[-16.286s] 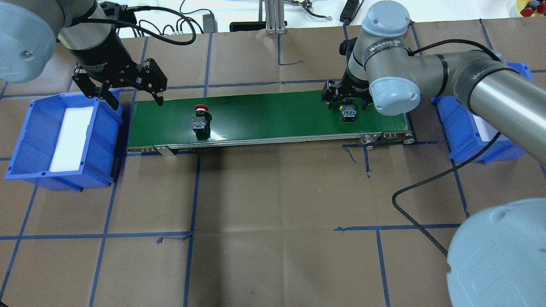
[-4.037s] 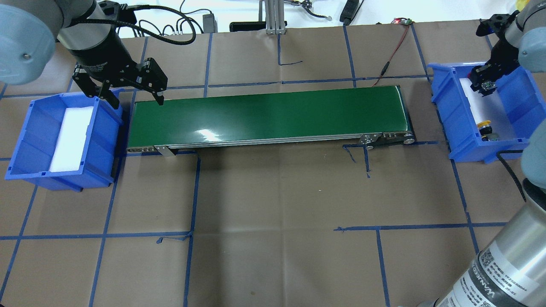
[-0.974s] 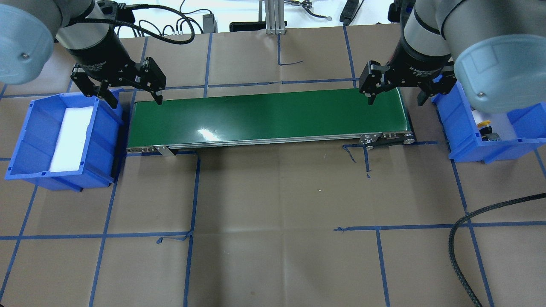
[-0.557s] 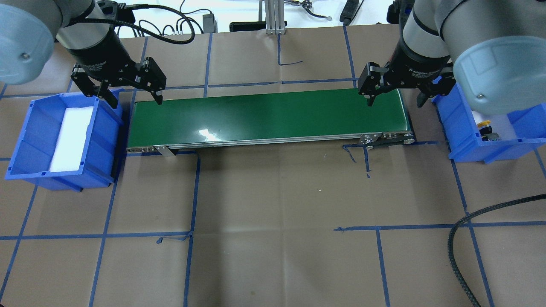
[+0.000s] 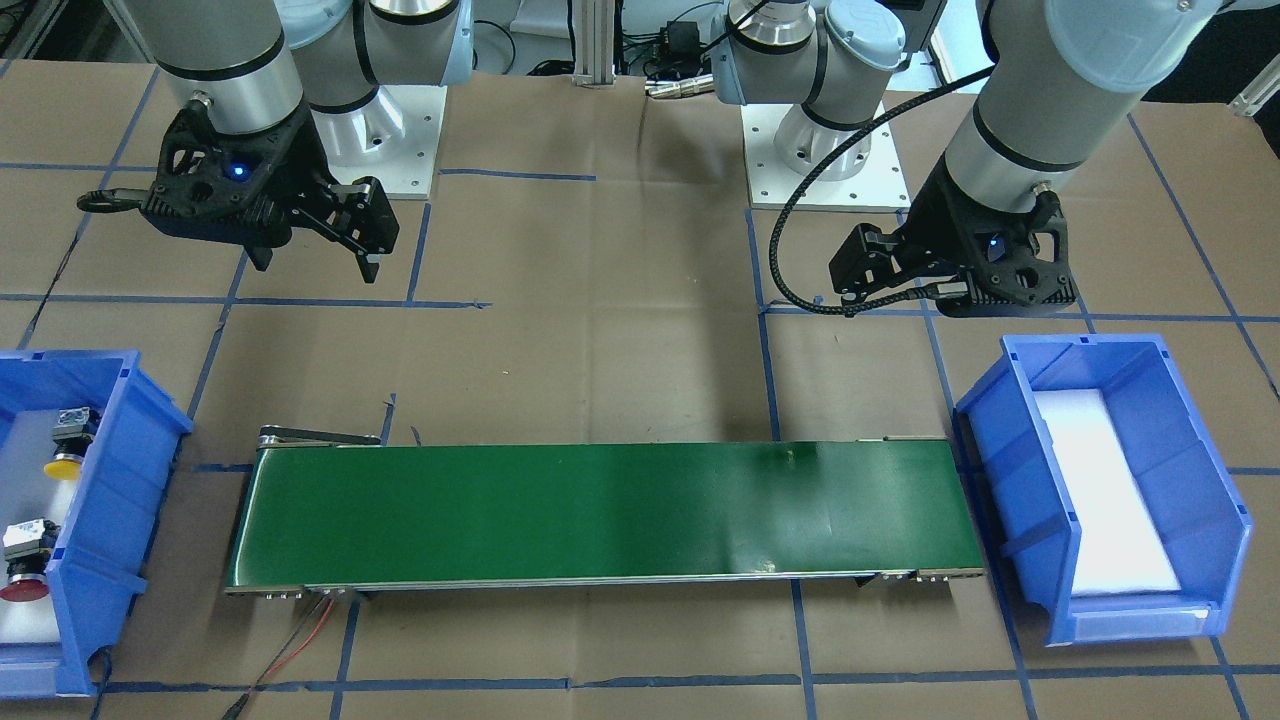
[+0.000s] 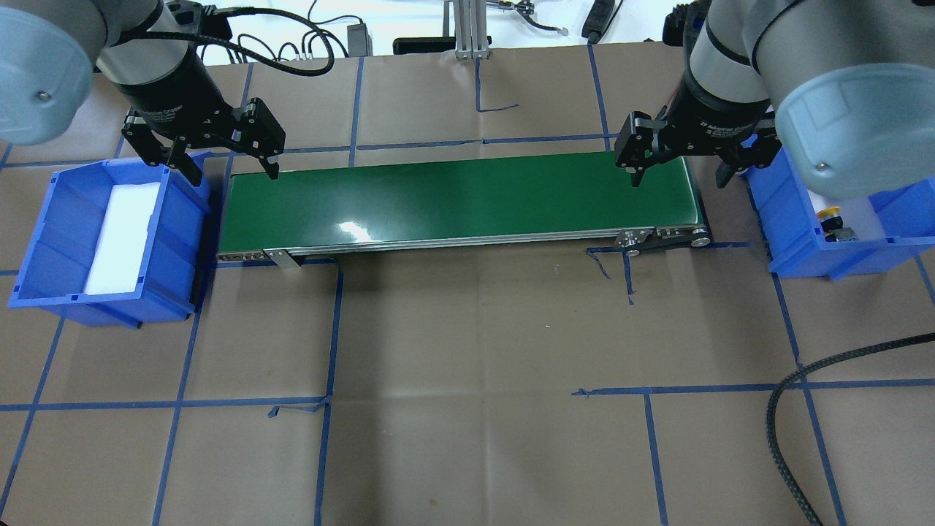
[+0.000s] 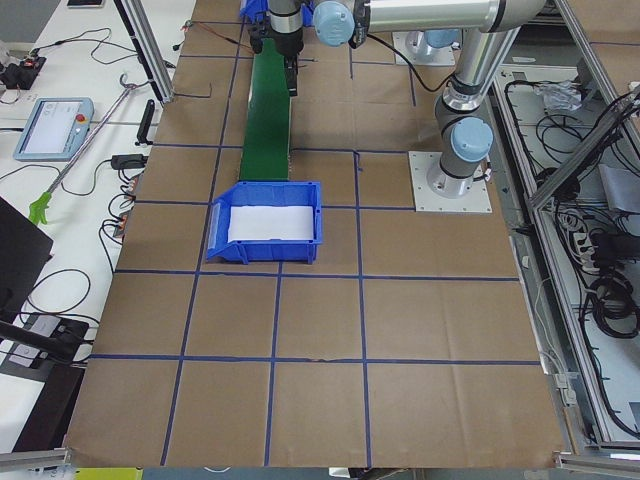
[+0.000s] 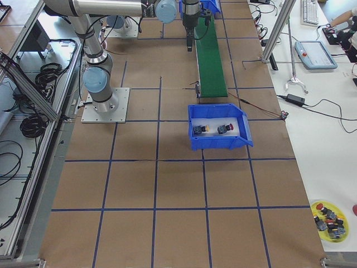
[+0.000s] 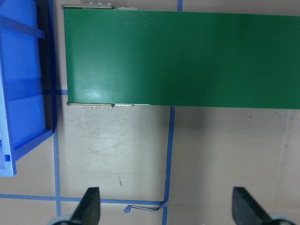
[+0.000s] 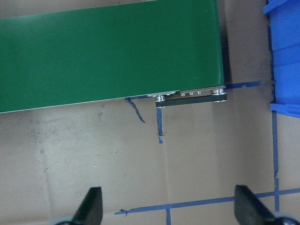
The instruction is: Transport two buttons from left to right
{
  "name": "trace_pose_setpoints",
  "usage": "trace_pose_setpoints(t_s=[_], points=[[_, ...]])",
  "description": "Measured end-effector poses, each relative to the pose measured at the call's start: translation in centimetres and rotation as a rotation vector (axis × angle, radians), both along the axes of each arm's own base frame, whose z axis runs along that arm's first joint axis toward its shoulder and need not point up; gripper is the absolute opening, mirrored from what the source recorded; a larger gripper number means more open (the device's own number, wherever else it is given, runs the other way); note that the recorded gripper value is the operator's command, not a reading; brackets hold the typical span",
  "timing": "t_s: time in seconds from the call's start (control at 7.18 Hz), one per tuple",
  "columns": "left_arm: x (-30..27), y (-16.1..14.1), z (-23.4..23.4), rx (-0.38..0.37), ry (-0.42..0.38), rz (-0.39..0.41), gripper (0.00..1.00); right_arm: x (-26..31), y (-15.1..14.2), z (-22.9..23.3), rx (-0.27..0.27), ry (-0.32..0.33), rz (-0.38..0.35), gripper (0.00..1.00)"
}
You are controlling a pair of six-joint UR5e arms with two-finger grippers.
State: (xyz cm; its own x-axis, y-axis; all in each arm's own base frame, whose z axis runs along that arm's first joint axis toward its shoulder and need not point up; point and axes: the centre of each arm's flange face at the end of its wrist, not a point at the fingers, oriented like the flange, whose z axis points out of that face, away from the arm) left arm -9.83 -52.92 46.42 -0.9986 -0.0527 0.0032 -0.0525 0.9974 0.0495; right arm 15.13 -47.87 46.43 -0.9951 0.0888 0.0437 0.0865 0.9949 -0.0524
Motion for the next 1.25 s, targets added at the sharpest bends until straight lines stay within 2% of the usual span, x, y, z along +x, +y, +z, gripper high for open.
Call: trace_pose_setpoints(t_s=[1.25], points=[[0.00,-0.03,-0.03,0.000,0.001,0.000,1.00,0.04,-0.11,-0.22,0.006,-0.006,0.001,1.00]])
